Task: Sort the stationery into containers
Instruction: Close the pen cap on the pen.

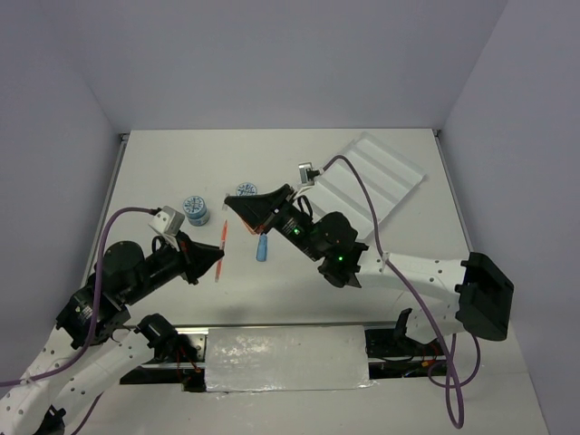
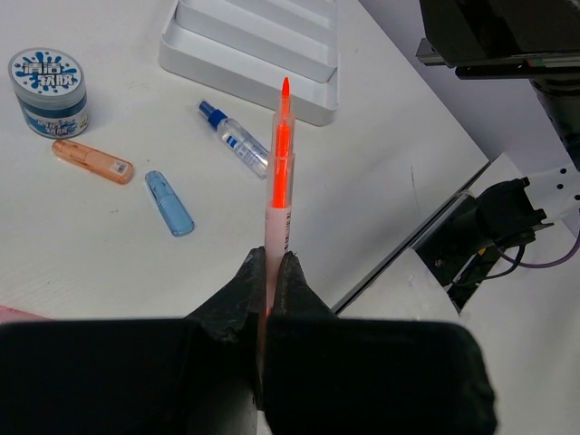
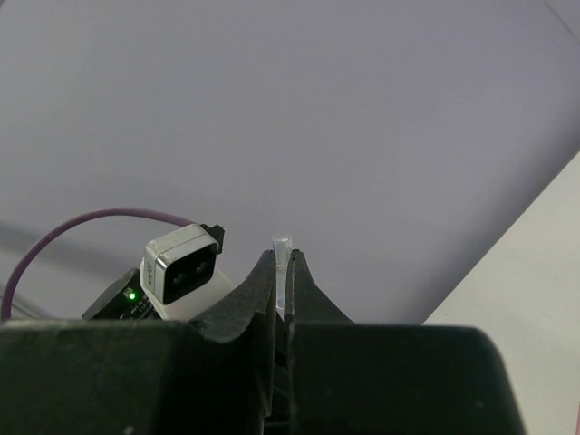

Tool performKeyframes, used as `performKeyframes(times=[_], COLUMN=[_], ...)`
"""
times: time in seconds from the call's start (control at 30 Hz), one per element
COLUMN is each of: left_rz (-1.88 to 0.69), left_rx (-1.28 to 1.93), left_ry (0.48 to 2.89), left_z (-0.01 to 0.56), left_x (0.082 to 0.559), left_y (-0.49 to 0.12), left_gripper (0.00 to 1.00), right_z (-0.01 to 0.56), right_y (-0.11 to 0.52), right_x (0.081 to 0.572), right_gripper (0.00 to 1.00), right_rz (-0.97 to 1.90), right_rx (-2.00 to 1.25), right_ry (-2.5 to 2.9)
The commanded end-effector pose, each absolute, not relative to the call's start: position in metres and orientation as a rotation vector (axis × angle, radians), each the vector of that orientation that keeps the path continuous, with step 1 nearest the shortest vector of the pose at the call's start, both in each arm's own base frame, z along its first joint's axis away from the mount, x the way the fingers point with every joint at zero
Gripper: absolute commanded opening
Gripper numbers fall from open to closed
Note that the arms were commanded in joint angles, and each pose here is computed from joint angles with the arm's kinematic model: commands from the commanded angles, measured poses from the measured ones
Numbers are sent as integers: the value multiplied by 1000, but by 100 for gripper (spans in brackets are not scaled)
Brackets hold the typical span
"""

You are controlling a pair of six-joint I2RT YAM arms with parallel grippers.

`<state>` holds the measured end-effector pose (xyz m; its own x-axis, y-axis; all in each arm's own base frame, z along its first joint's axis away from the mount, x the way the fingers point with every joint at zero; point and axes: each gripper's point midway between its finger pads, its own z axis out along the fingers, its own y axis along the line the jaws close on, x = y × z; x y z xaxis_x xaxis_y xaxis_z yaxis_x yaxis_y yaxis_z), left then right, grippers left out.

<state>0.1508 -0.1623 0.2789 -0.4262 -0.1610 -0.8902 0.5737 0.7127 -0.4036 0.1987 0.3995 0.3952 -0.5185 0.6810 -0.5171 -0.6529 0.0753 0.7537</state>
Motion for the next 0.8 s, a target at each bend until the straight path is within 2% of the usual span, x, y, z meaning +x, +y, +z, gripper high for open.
performKeyframes(times=[0.0,0.77], left_rz=[-879,-866], left_rx=[325,306], left_ry=[1793,1789], left_z=[291,292], left_x=[151,152], left_y=[-165,-162], left_gripper=[0,0], right_z=[406,368], right_y=[408,412], right_x=[198,200], right_gripper=[0,0], right_rz=[1636,1558], right_rx=[-12,-63], right_ry=[1307,1380])
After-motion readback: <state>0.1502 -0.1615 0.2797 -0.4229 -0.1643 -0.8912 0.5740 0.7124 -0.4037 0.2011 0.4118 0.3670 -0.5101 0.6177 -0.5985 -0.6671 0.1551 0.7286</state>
